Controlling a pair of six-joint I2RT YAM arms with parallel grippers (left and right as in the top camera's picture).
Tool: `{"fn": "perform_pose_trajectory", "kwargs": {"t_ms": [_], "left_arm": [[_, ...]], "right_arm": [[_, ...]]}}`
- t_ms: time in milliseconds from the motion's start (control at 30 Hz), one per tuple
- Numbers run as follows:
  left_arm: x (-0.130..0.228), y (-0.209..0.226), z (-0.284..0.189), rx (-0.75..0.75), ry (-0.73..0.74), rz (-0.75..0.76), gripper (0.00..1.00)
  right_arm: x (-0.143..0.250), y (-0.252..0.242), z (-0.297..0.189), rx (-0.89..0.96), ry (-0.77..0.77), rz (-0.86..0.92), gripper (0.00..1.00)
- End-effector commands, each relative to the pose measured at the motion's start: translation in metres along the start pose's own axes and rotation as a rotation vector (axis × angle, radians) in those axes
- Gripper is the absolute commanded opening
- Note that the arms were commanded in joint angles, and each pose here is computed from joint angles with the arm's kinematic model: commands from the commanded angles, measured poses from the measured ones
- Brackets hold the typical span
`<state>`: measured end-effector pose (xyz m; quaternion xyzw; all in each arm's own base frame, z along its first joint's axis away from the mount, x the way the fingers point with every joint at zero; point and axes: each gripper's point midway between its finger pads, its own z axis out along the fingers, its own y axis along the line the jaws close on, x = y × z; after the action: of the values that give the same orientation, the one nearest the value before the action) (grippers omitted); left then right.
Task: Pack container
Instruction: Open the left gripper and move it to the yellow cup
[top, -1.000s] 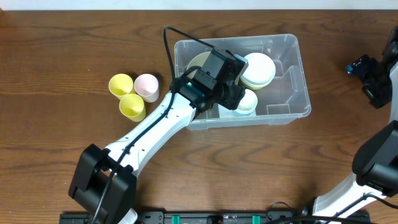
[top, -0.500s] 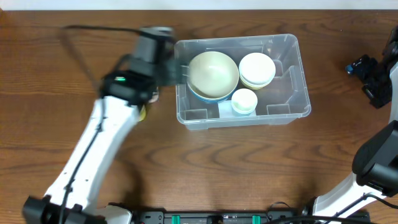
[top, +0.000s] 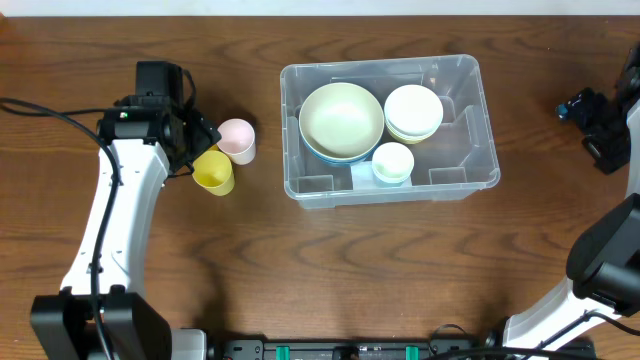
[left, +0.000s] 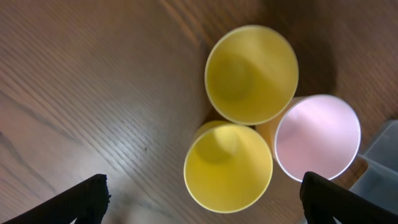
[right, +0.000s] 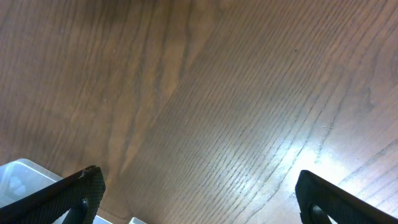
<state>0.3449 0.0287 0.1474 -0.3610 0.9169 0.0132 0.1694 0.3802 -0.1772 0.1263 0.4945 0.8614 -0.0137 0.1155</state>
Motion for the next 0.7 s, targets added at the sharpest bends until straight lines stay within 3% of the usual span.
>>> {"fn": "perform_pose_trajectory", "kwargs": {"t_ms": [0,667], "left_arm": [[0.016,0.0,0.012,0.0,0.09,-0.038,0.98],[0.068,0.026,0.057,-0.079,0.235,-0.055,0.98]], "right_arm": [[-0.002,-0.004,-0.002,0.003,-0.007,0.022,0.99],[-0.002,-0.004,-0.002,0.002,-0.007,0.022,0.99]]}}
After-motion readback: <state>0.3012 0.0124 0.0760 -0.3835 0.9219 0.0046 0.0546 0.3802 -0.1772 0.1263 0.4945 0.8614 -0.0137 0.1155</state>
